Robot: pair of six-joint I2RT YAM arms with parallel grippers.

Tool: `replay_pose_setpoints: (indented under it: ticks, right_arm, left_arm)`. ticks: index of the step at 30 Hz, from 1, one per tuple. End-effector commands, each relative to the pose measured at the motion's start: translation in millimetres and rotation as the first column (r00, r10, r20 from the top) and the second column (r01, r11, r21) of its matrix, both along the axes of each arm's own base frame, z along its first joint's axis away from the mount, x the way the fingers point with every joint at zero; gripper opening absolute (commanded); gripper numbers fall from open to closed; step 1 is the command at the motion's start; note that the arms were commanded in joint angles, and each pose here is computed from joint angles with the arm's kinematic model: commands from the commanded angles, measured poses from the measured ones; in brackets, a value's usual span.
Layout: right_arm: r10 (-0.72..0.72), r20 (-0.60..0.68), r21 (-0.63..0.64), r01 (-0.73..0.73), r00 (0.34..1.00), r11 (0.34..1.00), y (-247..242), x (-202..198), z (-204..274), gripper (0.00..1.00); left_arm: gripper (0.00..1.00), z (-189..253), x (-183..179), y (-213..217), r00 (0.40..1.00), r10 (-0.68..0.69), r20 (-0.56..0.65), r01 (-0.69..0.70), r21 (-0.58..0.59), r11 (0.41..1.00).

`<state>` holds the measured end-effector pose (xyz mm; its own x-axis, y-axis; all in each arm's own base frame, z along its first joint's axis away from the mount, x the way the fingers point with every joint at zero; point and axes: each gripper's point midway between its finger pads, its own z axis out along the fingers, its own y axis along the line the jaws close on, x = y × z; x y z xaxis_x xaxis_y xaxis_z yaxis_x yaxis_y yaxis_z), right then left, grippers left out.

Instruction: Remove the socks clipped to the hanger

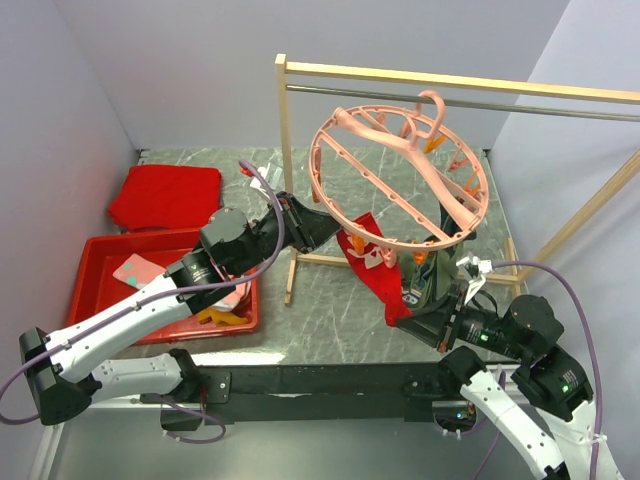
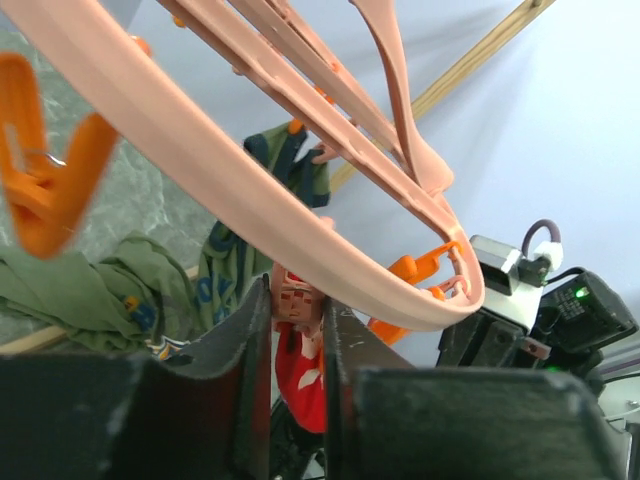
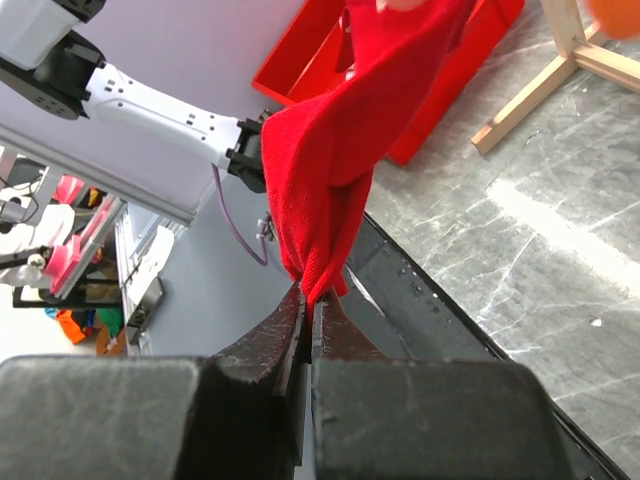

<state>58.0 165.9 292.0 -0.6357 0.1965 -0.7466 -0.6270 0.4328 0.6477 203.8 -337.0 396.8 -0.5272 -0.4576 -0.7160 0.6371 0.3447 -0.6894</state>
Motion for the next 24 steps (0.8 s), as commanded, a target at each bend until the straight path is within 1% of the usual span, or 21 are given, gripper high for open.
replay_pose_setpoints:
  ticks: [1, 2, 6, 8, 9, 10, 11, 12, 15, 16, 17, 18, 19, 22, 23, 24]
  right_arm:
    - [0.020, 0.054, 0.011, -0.020, 0.998, 1.000, 1.8, -0.2, 15.3, 0.00]
    - [0.021, 0.044, 0.000, -0.021, 0.999, 1.000, 1.7, 0.0, 10.8, 0.00]
    - [0.033, -0.003, -0.066, -0.033, 0.999, 0.997, 0.8, 0.1, -9.5, 0.00]
    - [0.034, -0.013, -0.099, -0.035, 0.999, 0.994, -1.7, -1.1, -19.0, 0.00]
    - [0.038, -0.013, -0.106, -0.039, 0.999, 0.994, -2.0, -1.6, -20.9, 0.00]
    - [0.044, -0.018, -0.114, -0.045, 0.999, 0.992, -1.8, -2.0, -23.6, 0.00]
    - [0.053, -0.014, -0.121, -0.054, 0.999, 0.991, -1.4, -2.3, -23.9, 0.00]
    - [0.061, -0.023, -0.129, -0.064, 0.998, 0.990, 0.5, -0.8, -25.3, 0.00]
    - [0.090, -0.029, -0.120, -0.093, 0.995, 0.988, 7.5, 2.7, -23.6, 0.00]
    - [0.100, -0.029, -0.113, -0.102, 0.995, 0.988, 9.6, 3.1, -22.2, 0.00]
    - [0.115, -0.030, -0.099, -0.117, 0.993, 0.988, 13.7, 4.7, -20.4, 0.00]
    - [0.124, -0.030, -0.091, -0.126, 0.992, 0.988, 15.6, 5.0, -19.4, 0.00]
    - [0.132, -0.031, -0.085, -0.134, 0.991, 0.987, 17.6, 5.8, -18.3, 0.00]
    - [0.167, -0.036, -0.070, -0.169, 0.985, 0.983, 24.0, 6.6, -16.2, 0.00]
    - [0.173, -0.035, -0.069, -0.175, 0.984, 0.982, 25.7, 8.1, -15.8, 0.00]
    - [0.184, -0.035, -0.068, -0.186, 0.982, 0.980, 26.9, 7.9, -15.8, 0.00]
  left_arm:
    - [0.10, 26.4, -2.7, 4.8, 0.998, 0.004, 0.065, -0.002, -0.034, 0.999]
    - [0.06, 26.5, -2.5, 5.6, 0.998, 0.006, 0.065, -0.004, -0.031, 1.000]
    - [0.01, 21.3, -2.7, 11.4, 0.998, 0.023, 0.054, -0.023, -0.016, 1.000]
    - [0.01, 19.8, -3.2, 15.0, 0.998, 0.033, 0.052, -0.032, -0.013, 0.999]
    - [0.03, 18.3, -3.3, 15.4, 0.998, 0.033, 0.053, -0.033, -0.006, 0.999]
    - [0.09, 10.8, -3.7, 15.1, 0.999, 0.029, 0.035, -0.030, 0.023, 0.999]
    - [0.18, 11.2, -2.7, 15.7, 0.999, 0.033, 0.028, -0.034, 0.035, 0.999]
    - [0.38, 7.8, -3.5, 15.1, 0.999, 0.029, 0.013, -0.030, 0.051, 0.998]
    - [0.64, -8.3, -5.8, 19.6, 0.999, 0.033, -0.034, -0.029, 0.115, 0.993]
    - [0.66, -12.0, -7.4, 21.5, 0.998, 0.033, -0.045, -0.028, 0.124, 0.992]
    - [0.73, -17.2, -11.4, 26.8, 0.998, 0.034, -0.058, -0.026, 0.134, 0.991]
    - [0.74, -19.6, -8.5, 32.6, 0.995, 0.069, -0.068, -0.060, 0.132, 0.989]
    - [0.80, -21.0, -10.3, 35.8, 0.995, 0.073, -0.074, -0.062, 0.130, 0.990]
    - [0.80, -36.0, -20.7, 47.2, 0.992, 0.069, -0.106, -0.053, 0.143, 0.988]
    - [0.80, -33.0, -27.0, 51.4, 0.993, 0.054, -0.103, -0.040, 0.127, 0.991]
    - [0.76, -33.9, -29.2, 52.0, 0.994, 0.045, -0.101, -0.033, 0.121, 0.992]
